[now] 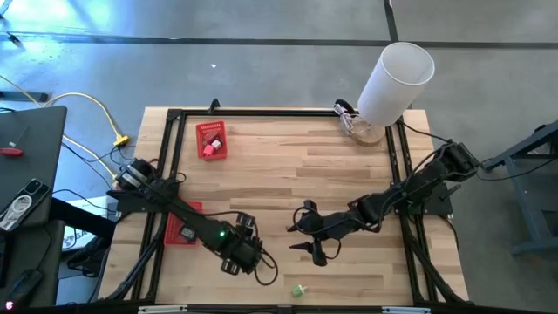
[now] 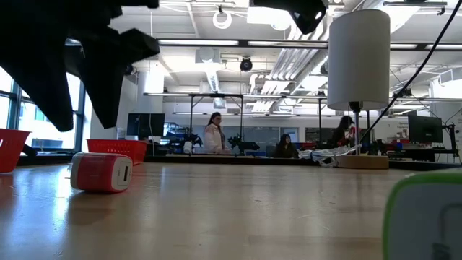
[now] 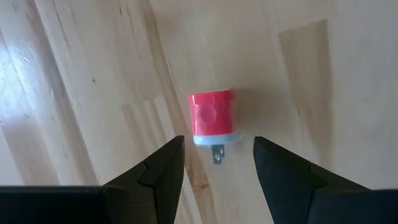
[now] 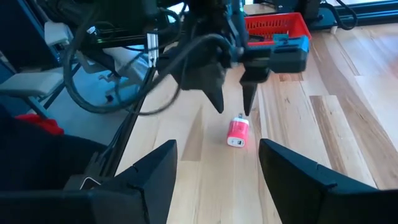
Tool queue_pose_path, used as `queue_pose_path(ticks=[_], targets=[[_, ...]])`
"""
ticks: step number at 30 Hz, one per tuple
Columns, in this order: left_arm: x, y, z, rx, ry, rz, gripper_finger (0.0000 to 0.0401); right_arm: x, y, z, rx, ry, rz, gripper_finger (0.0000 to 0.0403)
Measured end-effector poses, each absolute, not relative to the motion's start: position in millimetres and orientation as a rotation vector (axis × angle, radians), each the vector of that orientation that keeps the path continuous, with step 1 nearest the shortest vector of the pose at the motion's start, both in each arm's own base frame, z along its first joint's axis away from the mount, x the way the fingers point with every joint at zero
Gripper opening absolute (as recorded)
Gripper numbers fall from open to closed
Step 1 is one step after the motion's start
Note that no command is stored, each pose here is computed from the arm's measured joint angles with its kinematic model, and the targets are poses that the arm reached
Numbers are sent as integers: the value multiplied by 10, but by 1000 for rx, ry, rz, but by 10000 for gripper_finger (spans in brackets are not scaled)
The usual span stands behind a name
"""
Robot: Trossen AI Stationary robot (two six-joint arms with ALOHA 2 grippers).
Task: Pick & Place Office items
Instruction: Put the pink charger adapter into the bottom red bin
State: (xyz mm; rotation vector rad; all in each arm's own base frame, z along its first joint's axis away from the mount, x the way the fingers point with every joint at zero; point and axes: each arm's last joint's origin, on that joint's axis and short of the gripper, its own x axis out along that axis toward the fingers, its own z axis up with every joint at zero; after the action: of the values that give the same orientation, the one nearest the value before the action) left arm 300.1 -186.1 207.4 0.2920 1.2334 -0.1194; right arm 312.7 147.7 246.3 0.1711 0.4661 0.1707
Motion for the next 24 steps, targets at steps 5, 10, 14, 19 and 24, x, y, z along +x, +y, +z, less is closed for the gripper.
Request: queue_pose_path(ticks=[5,10,14,19,24], targets=[[3036,-1792,2012,231,1236,-98,181,3127,1476,2463,172,467,172,215],[3036,-1798,1981,234,1224,-108,181,3127,1476,2461,161,467,175,215],[3020,-1786,1944,238,1234,-106,181,3127,1476,2461,161,467,175,215],[3028,-1784,1942,237,1229,-113,181,3127,1477,2461,161,467,175,215],[3058,-1749,1888,194,1224,-150,181,3127,1479,2464,165,464,176,215]])
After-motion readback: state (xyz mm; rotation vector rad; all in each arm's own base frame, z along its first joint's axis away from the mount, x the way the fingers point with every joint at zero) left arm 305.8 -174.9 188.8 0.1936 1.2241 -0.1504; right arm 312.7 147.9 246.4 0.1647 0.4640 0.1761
